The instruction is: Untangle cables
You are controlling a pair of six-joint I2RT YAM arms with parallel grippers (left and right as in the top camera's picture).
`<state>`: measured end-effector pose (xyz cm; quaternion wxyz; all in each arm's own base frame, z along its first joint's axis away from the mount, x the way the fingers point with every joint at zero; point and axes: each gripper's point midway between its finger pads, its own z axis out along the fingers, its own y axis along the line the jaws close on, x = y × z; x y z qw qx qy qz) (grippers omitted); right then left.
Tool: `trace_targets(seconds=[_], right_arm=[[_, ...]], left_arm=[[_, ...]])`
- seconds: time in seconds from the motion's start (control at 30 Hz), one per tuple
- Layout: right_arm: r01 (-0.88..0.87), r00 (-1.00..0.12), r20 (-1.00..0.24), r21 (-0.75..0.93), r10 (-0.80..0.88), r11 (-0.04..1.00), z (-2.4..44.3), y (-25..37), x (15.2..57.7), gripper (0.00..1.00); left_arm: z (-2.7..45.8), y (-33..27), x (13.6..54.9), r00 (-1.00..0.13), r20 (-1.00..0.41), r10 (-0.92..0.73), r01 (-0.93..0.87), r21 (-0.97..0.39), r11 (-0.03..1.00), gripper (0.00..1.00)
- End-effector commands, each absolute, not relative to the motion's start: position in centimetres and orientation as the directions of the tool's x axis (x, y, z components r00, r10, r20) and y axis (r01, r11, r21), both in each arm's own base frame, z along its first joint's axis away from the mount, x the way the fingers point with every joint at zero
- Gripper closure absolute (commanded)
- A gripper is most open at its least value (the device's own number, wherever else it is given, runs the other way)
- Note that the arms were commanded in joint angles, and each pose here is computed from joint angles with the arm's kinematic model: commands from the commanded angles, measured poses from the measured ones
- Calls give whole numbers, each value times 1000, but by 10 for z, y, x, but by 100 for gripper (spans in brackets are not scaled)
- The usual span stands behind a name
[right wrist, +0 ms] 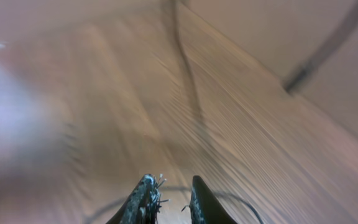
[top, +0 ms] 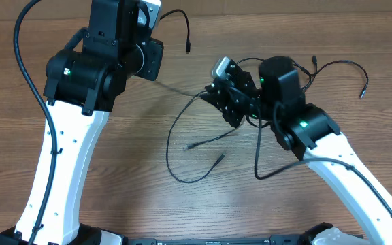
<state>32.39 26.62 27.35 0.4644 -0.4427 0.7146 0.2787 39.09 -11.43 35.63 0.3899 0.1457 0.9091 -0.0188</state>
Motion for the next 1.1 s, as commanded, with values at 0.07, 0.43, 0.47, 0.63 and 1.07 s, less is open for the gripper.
trace_targets(seconds=[0.07,0.43,0.47,0.63,1.07], right_arm=[[-953,-84,-948,-13,-308,301,305,276,295,82],[-936,-131,-942,14,-310,352,301,272,302,8],[-933,-129,-942,10,-311,359,301,272,303,8],[-931,-120,-944,0,-308,364,299,275,310,10],[-934,-156,-942,42,-299,356,275,288,332,16]], left_arm=[[367,-122,384,-636,-734,237,319,30,947,96],[365,-158,364,-690,-704,168,413,-192,890,96],[365,-163,361,-699,-698,157,424,-227,877,96],[370,-177,354,-726,-680,108,433,-329,839,96],[387,-190,343,-838,-522,-161,224,-598,770,96]])
